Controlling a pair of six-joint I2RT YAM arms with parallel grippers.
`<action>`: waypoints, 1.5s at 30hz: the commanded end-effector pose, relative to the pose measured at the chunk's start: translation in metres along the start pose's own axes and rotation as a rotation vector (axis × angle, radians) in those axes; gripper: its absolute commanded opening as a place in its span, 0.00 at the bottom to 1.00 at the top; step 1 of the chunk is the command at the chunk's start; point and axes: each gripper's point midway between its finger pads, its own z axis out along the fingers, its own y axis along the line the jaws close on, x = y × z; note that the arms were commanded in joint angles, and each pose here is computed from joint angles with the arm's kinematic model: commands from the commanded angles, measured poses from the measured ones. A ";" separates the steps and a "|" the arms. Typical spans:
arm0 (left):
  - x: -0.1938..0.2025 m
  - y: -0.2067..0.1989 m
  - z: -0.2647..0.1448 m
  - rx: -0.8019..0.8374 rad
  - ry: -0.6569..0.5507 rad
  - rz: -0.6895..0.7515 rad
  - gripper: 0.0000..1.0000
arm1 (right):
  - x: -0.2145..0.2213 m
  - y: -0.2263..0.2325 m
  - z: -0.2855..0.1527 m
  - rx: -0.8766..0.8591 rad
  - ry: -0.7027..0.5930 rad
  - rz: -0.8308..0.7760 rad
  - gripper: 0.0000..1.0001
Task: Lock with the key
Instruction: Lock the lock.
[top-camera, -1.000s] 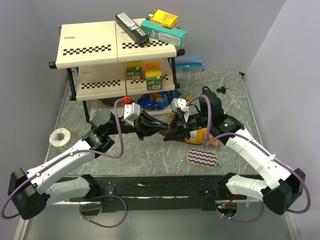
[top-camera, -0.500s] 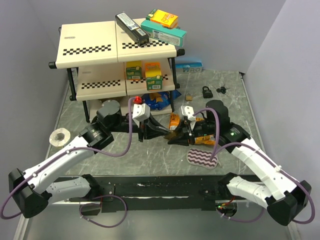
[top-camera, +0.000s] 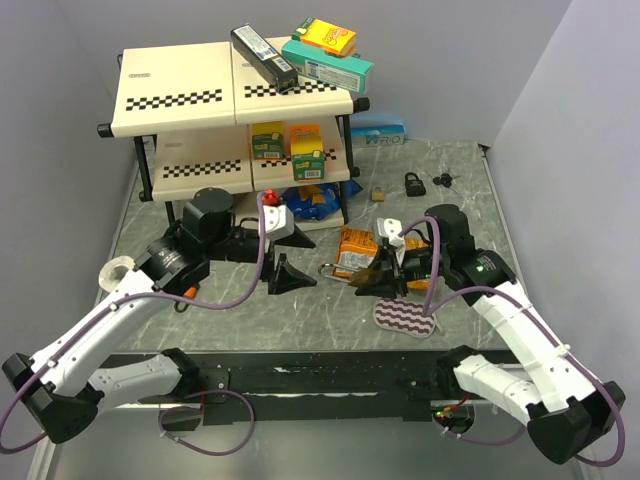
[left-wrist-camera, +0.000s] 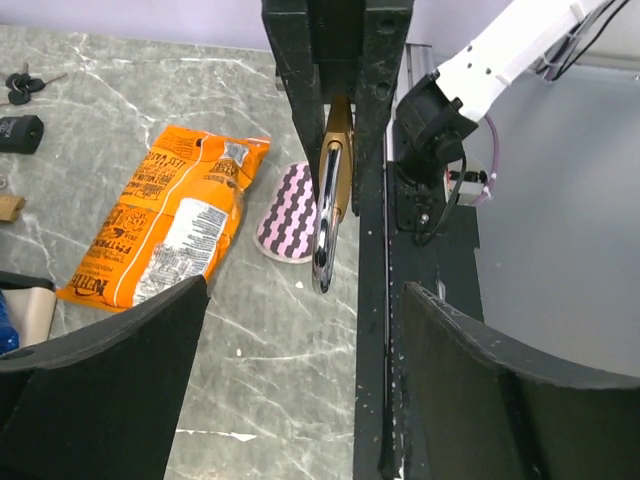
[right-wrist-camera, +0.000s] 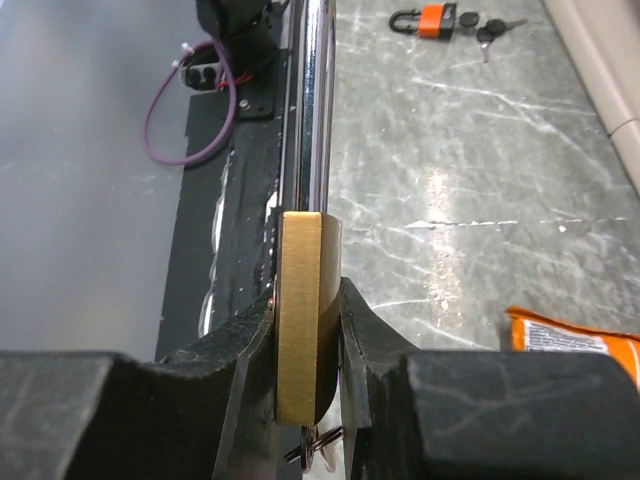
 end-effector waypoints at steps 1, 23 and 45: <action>-0.002 -0.005 -0.002 0.030 -0.010 0.077 0.80 | -0.035 0.008 -0.009 -0.027 -0.051 -0.152 0.00; 0.006 -0.017 0.038 0.133 -0.012 0.058 0.09 | -0.046 0.009 -0.003 -0.031 -0.030 -0.148 0.00; 0.007 0.025 0.029 0.030 -0.062 -0.190 0.01 | -0.043 0.002 -0.004 -0.027 -0.007 -0.140 0.00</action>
